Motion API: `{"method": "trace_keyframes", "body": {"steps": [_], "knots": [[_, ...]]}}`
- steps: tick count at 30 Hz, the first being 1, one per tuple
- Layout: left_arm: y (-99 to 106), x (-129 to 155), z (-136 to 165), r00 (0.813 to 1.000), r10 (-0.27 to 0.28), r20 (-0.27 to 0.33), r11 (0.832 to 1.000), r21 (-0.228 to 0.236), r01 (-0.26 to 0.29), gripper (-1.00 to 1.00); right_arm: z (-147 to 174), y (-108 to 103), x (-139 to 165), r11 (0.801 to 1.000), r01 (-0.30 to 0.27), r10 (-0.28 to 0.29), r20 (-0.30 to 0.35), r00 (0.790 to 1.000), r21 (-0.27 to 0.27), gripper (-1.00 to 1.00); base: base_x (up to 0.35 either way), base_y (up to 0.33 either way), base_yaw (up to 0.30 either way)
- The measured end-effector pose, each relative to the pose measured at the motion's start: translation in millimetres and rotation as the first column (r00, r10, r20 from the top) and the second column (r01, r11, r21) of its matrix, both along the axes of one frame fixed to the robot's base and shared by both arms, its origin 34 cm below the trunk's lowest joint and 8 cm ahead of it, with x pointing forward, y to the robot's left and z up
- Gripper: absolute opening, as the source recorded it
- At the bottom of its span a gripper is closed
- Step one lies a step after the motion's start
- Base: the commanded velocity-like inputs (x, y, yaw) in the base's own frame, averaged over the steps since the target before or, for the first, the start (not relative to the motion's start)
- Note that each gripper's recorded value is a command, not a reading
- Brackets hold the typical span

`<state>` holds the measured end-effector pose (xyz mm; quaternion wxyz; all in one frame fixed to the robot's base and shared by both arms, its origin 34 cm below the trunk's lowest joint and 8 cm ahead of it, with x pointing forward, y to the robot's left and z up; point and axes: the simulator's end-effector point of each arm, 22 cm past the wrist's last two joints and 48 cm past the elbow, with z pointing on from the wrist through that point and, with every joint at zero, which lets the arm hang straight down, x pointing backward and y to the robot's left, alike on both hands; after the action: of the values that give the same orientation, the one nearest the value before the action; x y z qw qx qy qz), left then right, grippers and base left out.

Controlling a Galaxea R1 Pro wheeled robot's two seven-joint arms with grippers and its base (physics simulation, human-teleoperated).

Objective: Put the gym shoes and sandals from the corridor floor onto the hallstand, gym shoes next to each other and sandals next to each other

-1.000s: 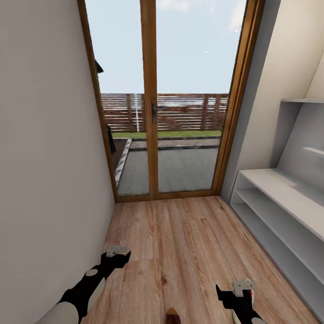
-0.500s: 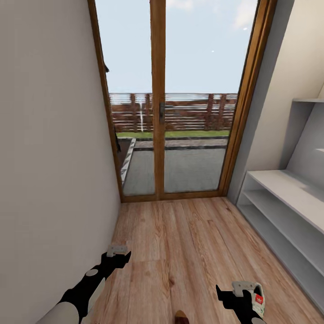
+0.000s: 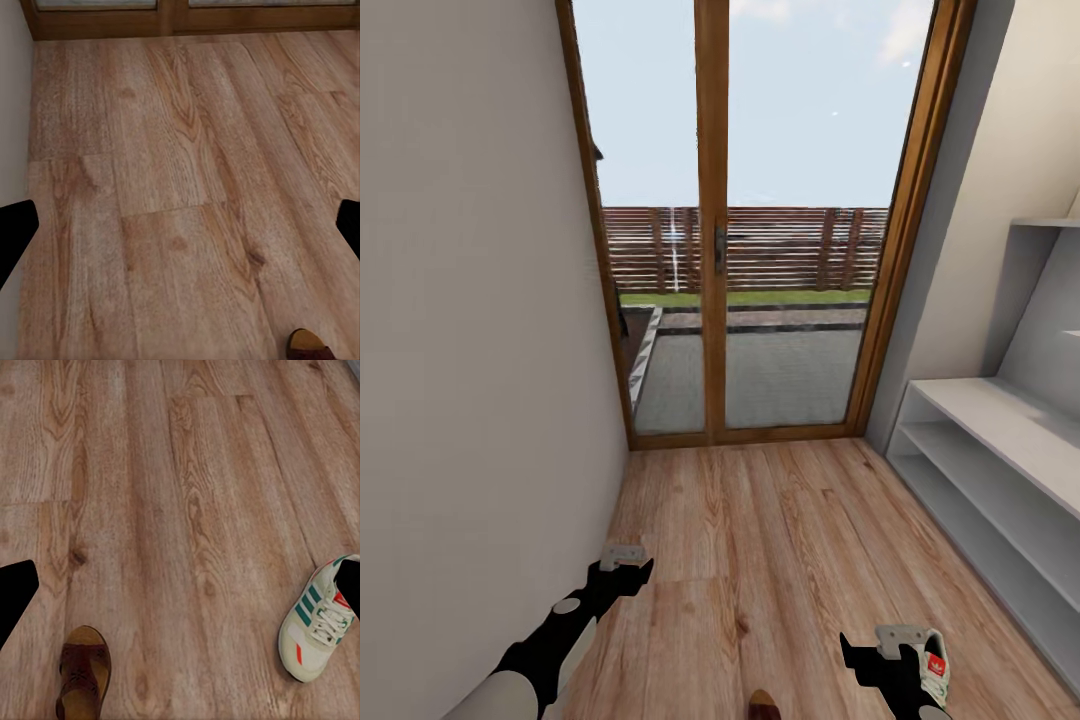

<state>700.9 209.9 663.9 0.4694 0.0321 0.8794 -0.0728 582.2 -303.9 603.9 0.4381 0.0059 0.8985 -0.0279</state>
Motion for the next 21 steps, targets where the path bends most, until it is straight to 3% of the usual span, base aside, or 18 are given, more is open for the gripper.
{"method": "trace_keyframes", "body": {"steps": [11, 21], "knots": [[-23, -3, -1, 0.997, -0.076, -0.001, 0.997, 0.029, 0.076, 1.0, 0, 1, 0, 1.0, 0.0, 0.0, 0.001, 1.0, 0.001, 1.0, 0.0, 0.0, 0.0], [-28, -3, -8, 0.996, -0.088, -0.001, 0.996, 0.029, 0.088, 1.0, -9, 1, -1, 1.0, -0.002, 0.002, 0.0, 1.0, 0.001, 1.0, 0.0, 0.0, 0.0]]}}
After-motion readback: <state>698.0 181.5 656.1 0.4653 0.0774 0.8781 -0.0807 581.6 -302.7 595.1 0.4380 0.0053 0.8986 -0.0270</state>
